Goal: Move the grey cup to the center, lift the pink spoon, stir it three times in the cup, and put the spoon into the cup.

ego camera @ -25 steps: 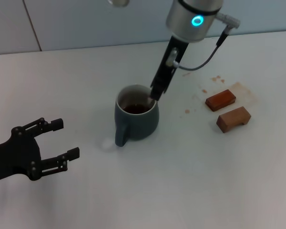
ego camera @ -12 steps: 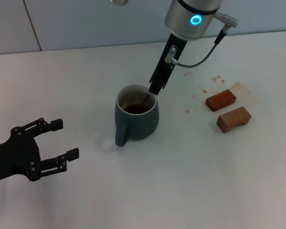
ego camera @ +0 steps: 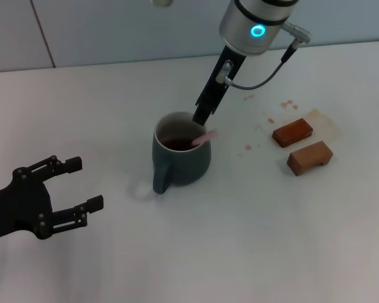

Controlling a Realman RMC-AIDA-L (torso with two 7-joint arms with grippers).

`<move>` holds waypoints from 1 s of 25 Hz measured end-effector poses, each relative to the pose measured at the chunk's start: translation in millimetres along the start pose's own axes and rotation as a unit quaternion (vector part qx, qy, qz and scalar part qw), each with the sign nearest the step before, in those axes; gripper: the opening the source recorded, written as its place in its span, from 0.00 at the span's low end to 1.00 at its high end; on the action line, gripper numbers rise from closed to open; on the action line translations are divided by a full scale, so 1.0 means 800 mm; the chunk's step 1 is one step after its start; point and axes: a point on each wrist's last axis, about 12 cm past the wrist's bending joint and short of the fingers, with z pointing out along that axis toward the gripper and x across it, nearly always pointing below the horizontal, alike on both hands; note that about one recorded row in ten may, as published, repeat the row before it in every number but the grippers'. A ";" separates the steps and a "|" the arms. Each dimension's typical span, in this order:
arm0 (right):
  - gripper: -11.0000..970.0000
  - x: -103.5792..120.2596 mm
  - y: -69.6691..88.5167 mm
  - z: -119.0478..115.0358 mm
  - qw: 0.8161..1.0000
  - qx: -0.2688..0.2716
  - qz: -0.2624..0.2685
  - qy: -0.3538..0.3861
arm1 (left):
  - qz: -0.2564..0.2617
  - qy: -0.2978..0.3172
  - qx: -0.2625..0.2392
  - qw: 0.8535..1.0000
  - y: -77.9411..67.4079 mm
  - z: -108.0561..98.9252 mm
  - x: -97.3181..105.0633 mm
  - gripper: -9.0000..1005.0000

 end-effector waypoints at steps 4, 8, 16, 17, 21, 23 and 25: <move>0.34 0.007 -0.005 -0.004 0.999 -0.001 0.005 -0.046 | 0.000 0.000 0.001 1.000 0.001 0.000 -0.001 0.84; 0.46 0.042 -0.017 -0.022 0.984 -0.007 0.010 -0.176 | -0.001 -0.001 0.001 1.000 0.002 0.001 -0.002 0.84; 0.62 0.165 -0.041 -0.025 0.901 -0.010 0.050 -0.431 | -0.008 -0.005 0.001 1.000 0.006 0.004 -0.007 0.84; 0.62 0.193 -0.043 -0.017 0.891 -0.027 0.051 -0.451 | -0.012 -0.005 0.001 1.000 0.007 0.005 -0.008 0.84; 0.74 0.234 -0.041 -0.001 0.882 -0.042 0.041 -0.468 | -0.015 -0.006 0.003 1.000 0.010 0.008 -0.011 0.84; 0.80 0.260 -0.037 0.014 0.884 -0.038 0.027 -0.466 | -0.017 -0.006 0.006 1.000 0.013 0.011 -0.015 0.84; 0.81 0.282 -0.033 0.028 0.891 -0.043 0.014 -0.453 | -0.019 -0.004 0.010 1.000 0.016 0.014 -0.019 0.84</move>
